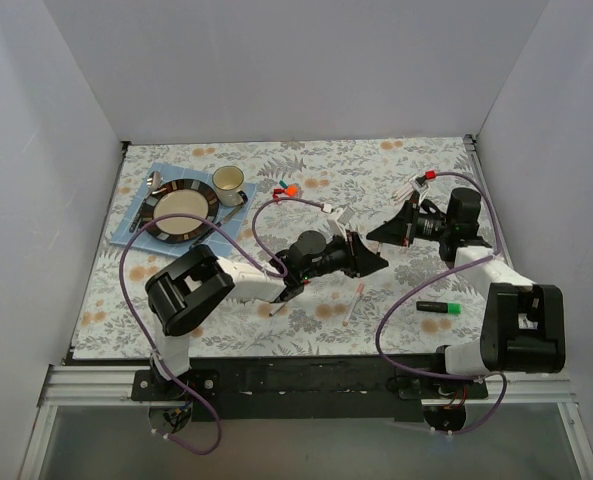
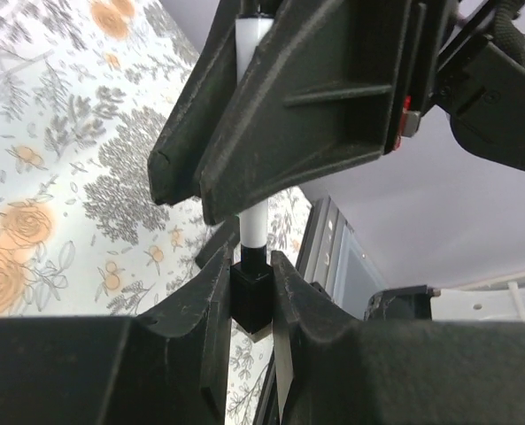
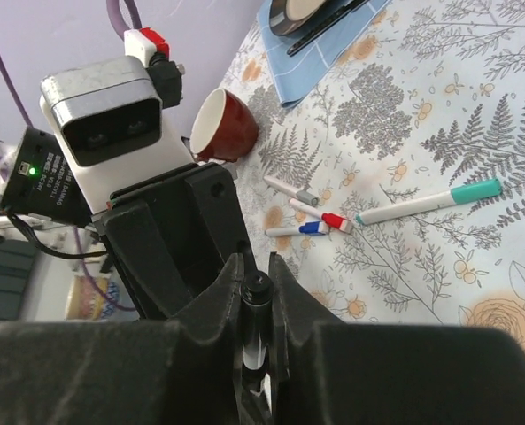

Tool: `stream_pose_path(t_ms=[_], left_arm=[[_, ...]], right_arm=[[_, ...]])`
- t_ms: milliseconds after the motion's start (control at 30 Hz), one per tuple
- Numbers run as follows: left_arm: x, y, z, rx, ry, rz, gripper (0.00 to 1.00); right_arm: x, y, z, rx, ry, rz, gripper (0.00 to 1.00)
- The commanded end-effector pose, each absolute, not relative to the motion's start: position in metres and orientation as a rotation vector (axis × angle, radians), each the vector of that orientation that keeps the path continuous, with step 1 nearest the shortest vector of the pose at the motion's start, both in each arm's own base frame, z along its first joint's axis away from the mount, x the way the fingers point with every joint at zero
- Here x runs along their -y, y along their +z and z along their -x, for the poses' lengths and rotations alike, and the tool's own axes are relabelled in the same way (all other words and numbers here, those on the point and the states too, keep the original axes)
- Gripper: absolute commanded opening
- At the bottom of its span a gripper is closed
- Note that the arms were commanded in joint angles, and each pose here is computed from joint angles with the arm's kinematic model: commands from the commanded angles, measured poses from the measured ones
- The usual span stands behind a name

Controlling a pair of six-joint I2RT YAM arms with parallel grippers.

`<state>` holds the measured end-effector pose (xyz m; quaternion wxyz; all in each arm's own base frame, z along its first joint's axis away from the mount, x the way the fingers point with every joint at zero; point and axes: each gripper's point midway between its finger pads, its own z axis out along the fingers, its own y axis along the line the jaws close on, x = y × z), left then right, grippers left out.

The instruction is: Open the pen caps

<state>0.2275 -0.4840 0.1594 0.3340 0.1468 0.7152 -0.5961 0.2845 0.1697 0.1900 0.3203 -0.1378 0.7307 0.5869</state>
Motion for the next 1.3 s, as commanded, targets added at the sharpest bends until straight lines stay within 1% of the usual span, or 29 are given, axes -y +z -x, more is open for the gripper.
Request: stream_pose_path(t_ms=[0,100,233,367,400,500,567,633,700,733,800,833,933,1000,1033,1167,1267], left_arm=[[0.447,0.094,-0.156,-2.219,-1.548,-0.534,0.00],[0.419,0.083,-0.137,-2.285,-1.520,-0.523,0.00],[0.400,0.086,-0.122,-2.279,-1.533,-0.526,0.00],[0.394,0.110,-0.121,-2.182,-1.559,-0.548,0.00],[0.391,0.112,-0.122,-2.172,-1.531,-0.567,0.00],[0.387,0.141,-0.140,-2.090,-1.497,-0.539,0.00],[0.382,0.160,-0.154,-2.037,-1.476,-0.523,0.00],[0.367,0.161,-0.176,-2.048,-1.414,-0.475,0.00],[0.350,0.170,-0.197,-2.035,-1.380,-0.419,0.00],[0.344,0.173,-0.204,-2.025,-1.365,-0.411,0.00],[0.328,0.180,-0.220,-2.018,-1.316,-0.374,0.00],[0.323,0.182,-0.226,-2.009,-1.289,-0.381,0.00],[0.308,0.192,-0.242,-2.000,-1.246,-0.355,0.00],[0.299,0.194,-0.252,-1.998,-1.216,-0.341,0.00],[0.297,0.196,-0.255,-1.992,-1.207,-0.337,0.00],[0.290,0.198,-0.266,-1.984,-1.199,-0.310,0.00],[0.286,0.196,-0.278,-1.991,-1.188,-0.281,0.00]], right_arm=[[-0.120,0.242,-0.377,-1.776,1.194,0.280,0.01],[-0.110,0.259,-0.401,-1.743,1.189,0.205,0.01],[-0.109,0.258,-0.405,-1.724,1.216,0.142,0.01],[-0.100,0.235,-0.404,-1.785,1.147,0.078,0.01],[-0.088,0.224,-0.411,-1.811,1.078,0.011,0.01],[-0.054,0.186,-0.420,-1.907,0.871,-0.139,0.01],[-0.038,0.162,-0.423,-1.984,0.784,-0.239,0.01],[-0.012,0.150,-0.439,-2.025,0.644,-0.342,0.01],[0.006,0.133,-0.442,-2.091,0.546,-0.430,0.01],[0.009,0.126,-0.445,-2.106,0.532,-0.436,0.02],[0.014,0.112,-0.448,-2.132,0.513,-0.448,0.07],[0.016,0.111,-0.451,-2.135,0.504,-0.446,0.08],[0.022,0.092,-0.455,-2.187,0.474,-0.462,0.11],[0.030,0.089,-0.463,-2.191,0.460,-0.475,0.11],[0.031,0.075,-0.462,-2.225,0.464,-0.494,0.12],[0.034,0.059,-0.472,-2.273,0.510,-0.498,0.15],[0.028,0.049,-0.477,-2.314,0.572,-0.493,0.20]])
